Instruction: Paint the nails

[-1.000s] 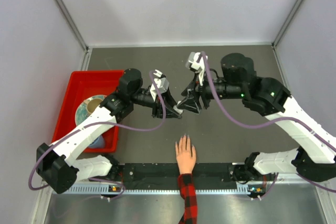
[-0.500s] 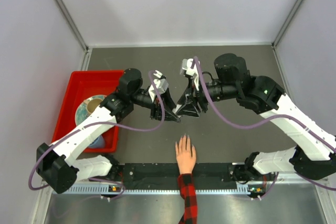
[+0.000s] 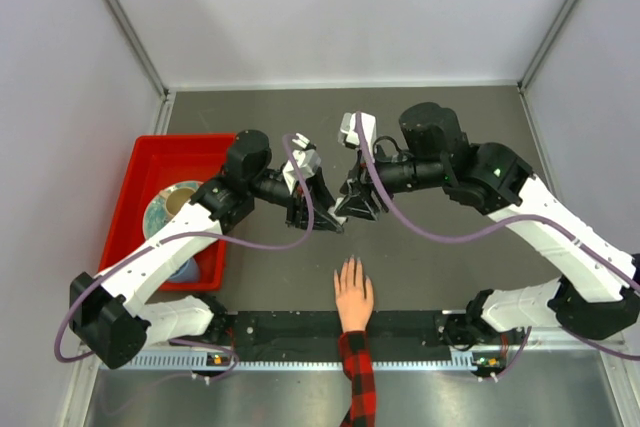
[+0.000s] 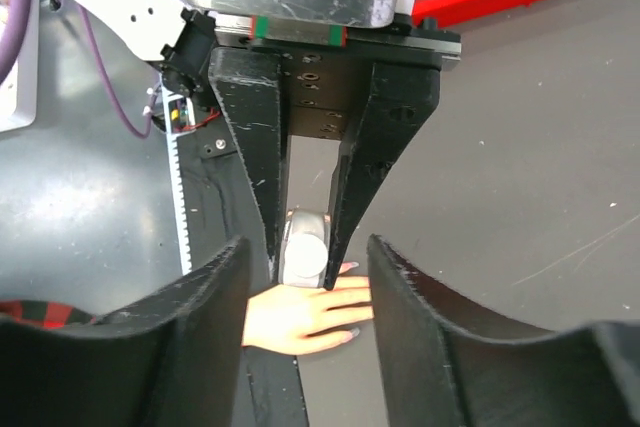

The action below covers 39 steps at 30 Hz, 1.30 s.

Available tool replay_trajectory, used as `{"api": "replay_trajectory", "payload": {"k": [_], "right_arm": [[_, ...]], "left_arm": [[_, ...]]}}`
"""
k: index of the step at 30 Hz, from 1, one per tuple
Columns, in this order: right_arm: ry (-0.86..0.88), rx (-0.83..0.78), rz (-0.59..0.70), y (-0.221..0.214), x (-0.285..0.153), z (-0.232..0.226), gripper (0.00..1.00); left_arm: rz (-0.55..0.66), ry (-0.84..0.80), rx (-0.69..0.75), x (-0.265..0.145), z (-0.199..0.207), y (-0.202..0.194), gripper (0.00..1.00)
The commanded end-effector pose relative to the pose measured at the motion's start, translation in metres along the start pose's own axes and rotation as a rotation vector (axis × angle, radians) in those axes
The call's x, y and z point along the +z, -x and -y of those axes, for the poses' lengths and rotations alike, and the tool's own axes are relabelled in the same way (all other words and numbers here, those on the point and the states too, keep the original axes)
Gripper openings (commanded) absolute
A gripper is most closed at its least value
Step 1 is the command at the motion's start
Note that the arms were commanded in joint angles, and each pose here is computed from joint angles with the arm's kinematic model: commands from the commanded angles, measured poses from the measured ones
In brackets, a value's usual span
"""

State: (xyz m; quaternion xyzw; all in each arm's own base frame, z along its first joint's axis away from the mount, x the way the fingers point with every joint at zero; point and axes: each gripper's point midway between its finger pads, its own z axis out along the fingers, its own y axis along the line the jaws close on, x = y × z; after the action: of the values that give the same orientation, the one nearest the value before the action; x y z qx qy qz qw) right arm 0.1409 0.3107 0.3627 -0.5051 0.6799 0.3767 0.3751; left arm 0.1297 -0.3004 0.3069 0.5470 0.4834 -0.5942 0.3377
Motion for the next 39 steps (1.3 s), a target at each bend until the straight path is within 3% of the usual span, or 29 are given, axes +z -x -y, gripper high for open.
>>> {"api": "replay_trajectory", "payload": {"k": [1,5,7,9,10,11,13,15,16,17,18,19,22,26,28,29,31,36,39], "right_arm": [[0.001,-0.014,0.003,0.002,0.001,0.003,0.46],[0.025,-0.010,0.000,0.001,0.003,-0.001,0.17],[0.042,-0.004,-0.008,-0.001,0.004,-0.003,0.13],[0.039,0.006,-0.018,-0.004,0.006,-0.002,0.00],[-0.027,0.011,-0.022,-0.005,0.007,0.010,0.00],[-0.084,0.053,-0.021,-0.007,0.008,0.018,0.00],[-0.273,0.118,0.043,-0.001,0.009,0.051,0.00],[-0.413,0.306,0.084,-0.012,0.013,0.067,0.00],[-0.665,0.380,0.127,-0.019,-0.003,0.100,0.00],[-0.745,0.508,0.168,-0.028,-0.001,0.102,0.00],[-0.741,0.497,0.180,-0.026,0.010,0.083,0.00],[-0.901,0.509,0.231,-0.026,-0.003,0.096,0.00],[-0.959,0.498,0.253,-0.008,0.012,0.083,0.00],[-0.884,0.431,0.241,0.010,0.018,0.071,0.00],[-0.816,0.392,0.259,0.021,0.017,0.065,0.16],[-0.794,0.355,0.267,0.028,0.003,0.063,0.33],[-0.634,0.300,0.250,0.035,0.000,0.053,0.54],[-0.329,0.143,0.262,0.039,-0.031,0.027,0.66],[-0.198,0.102,0.242,0.037,-0.035,0.017,0.59]], "left_arm": [[0.028,-0.031,0.096,-0.001,0.007,0.023,0.00],[0.029,-0.020,0.099,-0.001,0.004,0.023,0.00],[0.032,0.009,0.110,-0.001,0.001,0.025,0.00],[0.035,0.116,0.136,-0.004,-0.015,0.028,0.00],[0.032,0.175,0.139,-0.006,-0.024,0.028,0.00],[0.007,0.359,0.133,-0.016,-0.055,0.023,0.00],[-0.018,0.562,0.126,-0.034,-0.084,0.022,0.00],[-0.042,0.834,0.134,-0.067,-0.115,0.022,0.00],[-0.043,0.919,0.130,-0.080,-0.122,0.017,0.00],[-0.031,0.975,0.145,-0.089,-0.125,0.019,0.00],[0.000,1.064,0.168,-0.104,-0.126,0.029,0.00],[0.002,1.087,0.167,-0.108,-0.126,0.026,0.00],[0.054,1.075,0.214,-0.108,-0.117,0.036,0.00],[0.061,0.945,0.248,-0.090,-0.102,0.040,0.00],[0.064,0.868,0.264,-0.079,-0.093,0.043,0.00],[0.054,0.788,0.273,-0.069,-0.085,0.041,0.00],[0.059,0.709,0.281,-0.059,-0.075,0.042,0.00],[0.057,0.394,0.276,-0.027,-0.037,0.039,0.00],[0.052,0.194,0.220,-0.012,-0.013,0.033,0.00]]}}
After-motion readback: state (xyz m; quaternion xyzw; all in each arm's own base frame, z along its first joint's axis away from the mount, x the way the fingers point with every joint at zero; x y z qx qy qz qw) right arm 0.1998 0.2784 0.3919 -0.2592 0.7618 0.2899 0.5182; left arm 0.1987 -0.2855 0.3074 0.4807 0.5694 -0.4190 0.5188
